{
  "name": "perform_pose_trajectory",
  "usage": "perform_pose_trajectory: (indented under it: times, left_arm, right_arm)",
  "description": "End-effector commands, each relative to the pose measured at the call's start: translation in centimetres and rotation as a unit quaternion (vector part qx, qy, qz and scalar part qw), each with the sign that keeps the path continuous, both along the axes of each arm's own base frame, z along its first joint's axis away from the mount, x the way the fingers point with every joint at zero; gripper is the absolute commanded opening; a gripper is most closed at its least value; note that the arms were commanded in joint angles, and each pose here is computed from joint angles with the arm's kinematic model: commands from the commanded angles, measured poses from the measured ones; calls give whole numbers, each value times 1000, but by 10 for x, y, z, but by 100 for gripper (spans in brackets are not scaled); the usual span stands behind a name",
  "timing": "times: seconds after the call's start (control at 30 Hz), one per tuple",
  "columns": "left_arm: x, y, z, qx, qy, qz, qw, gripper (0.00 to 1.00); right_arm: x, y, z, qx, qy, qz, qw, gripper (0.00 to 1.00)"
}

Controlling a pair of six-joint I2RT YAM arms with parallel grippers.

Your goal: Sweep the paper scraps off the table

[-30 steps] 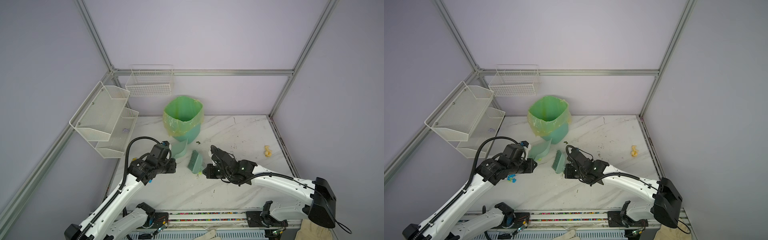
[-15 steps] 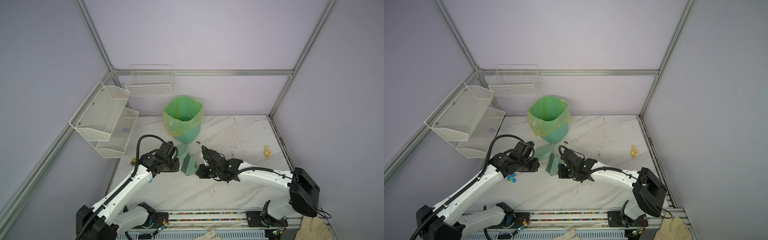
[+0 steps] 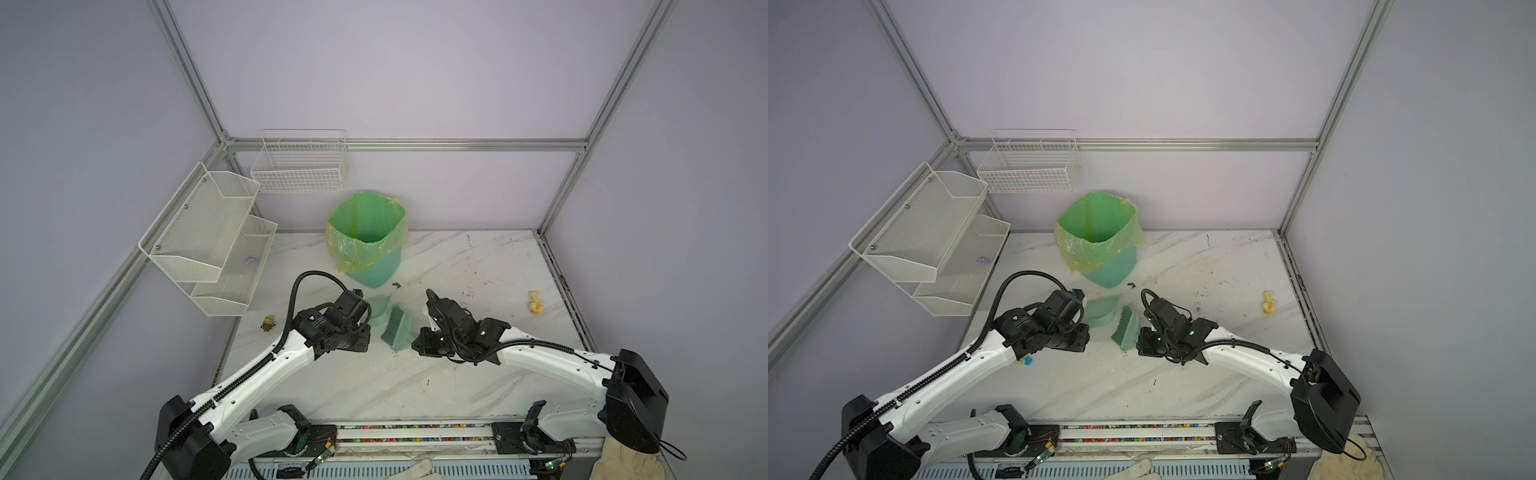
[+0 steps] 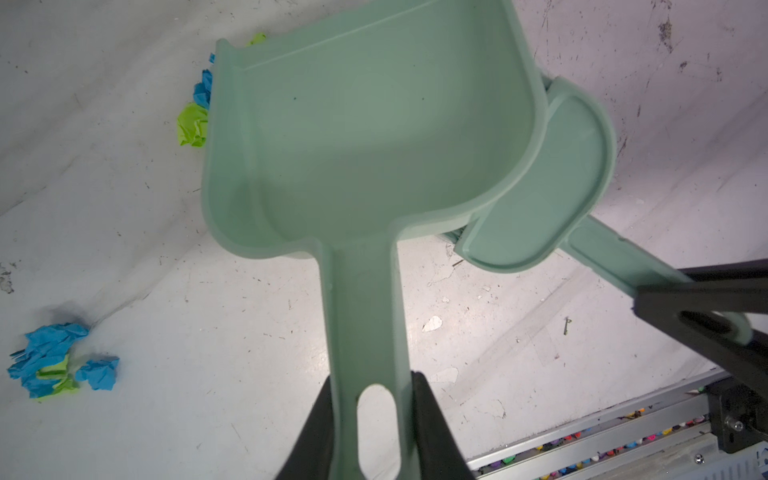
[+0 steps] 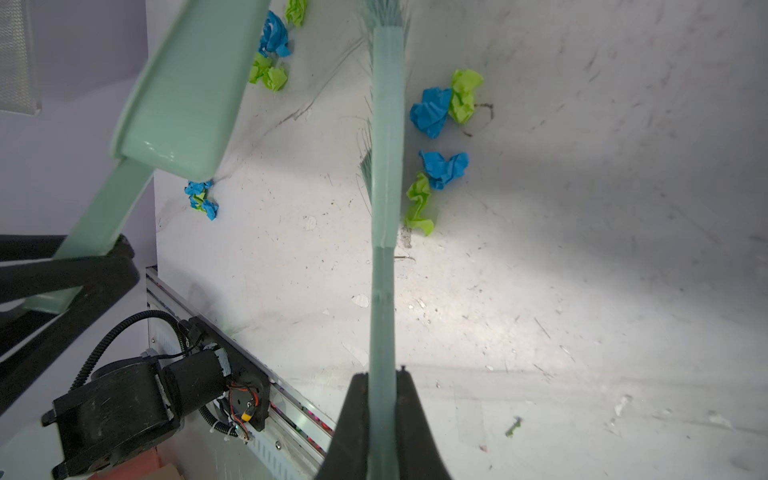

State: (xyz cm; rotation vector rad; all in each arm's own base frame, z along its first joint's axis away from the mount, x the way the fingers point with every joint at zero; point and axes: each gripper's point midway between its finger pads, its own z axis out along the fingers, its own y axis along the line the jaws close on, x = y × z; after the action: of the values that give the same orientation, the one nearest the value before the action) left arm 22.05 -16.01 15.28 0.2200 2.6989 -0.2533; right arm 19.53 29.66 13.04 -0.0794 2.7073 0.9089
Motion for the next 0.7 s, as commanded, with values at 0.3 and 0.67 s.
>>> perform_pose_trajectory:
  times: [0.3, 0.67]
  left_arm:
    - [13, -17, 40, -15, -61, -31, 998, 0]
    - [7, -22, 29, -6, -37, -42, 998, 0]
  right_arm:
    - [9, -44, 83, 9, -84, -54, 995, 0]
    - [92, -67, 84, -109, -148, -80, 980, 0]
